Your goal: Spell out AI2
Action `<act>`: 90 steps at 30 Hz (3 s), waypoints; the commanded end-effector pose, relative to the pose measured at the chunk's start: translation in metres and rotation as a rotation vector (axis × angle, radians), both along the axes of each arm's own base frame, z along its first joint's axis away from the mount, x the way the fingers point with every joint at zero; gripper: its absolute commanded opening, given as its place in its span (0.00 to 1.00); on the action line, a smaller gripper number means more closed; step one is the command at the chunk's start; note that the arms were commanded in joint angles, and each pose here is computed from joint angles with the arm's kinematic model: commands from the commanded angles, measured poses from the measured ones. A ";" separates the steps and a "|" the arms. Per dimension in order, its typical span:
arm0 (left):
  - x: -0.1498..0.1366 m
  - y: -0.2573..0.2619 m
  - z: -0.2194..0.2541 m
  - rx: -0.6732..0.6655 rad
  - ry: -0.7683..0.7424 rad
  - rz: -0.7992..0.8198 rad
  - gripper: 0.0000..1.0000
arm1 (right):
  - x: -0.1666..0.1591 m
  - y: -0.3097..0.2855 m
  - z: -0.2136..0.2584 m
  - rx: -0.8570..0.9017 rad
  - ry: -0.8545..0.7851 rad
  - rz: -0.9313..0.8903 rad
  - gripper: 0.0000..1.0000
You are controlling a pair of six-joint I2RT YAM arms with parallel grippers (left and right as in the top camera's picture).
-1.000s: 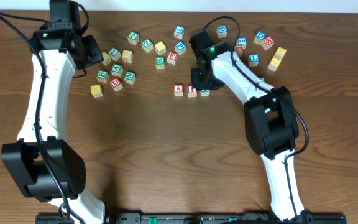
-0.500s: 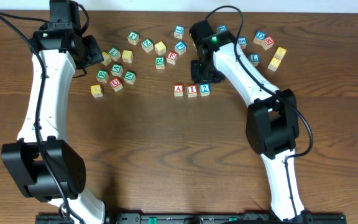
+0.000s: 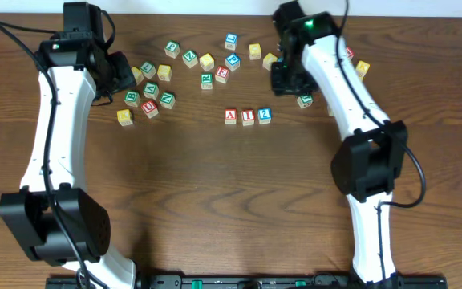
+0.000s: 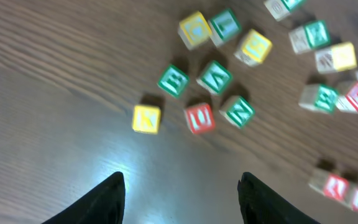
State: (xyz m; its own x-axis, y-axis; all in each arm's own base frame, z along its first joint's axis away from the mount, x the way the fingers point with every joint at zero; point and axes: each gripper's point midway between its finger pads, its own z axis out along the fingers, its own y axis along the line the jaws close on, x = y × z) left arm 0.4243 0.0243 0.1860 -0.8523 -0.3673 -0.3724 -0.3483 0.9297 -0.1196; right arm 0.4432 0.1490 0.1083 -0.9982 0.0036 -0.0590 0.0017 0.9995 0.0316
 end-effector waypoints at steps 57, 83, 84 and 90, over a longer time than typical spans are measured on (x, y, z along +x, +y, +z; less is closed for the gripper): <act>-0.020 -0.153 -0.121 -0.044 0.257 -0.294 0.22 | -0.023 0.045 -0.099 0.131 0.034 0.174 0.12; -0.008 -0.153 -0.111 -0.033 0.203 -0.346 0.22 | -0.012 0.062 -0.074 0.153 -0.035 0.224 0.17; -0.004 -0.150 -0.105 -0.033 0.192 -0.338 0.22 | -0.009 0.062 -0.069 0.156 -0.048 0.231 0.18; 0.020 -0.108 -0.044 -0.036 0.031 -0.247 0.22 | 0.017 0.072 -0.033 0.188 -0.159 0.236 0.20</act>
State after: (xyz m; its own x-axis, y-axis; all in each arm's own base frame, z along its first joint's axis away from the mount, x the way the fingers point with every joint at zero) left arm 0.4260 -0.1076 0.0868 -0.9727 -0.1240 -0.1961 -0.1015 0.9875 -0.1208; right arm 0.4435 0.2136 0.0369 -0.9717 -0.1978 -0.1292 -0.2188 0.9597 0.1762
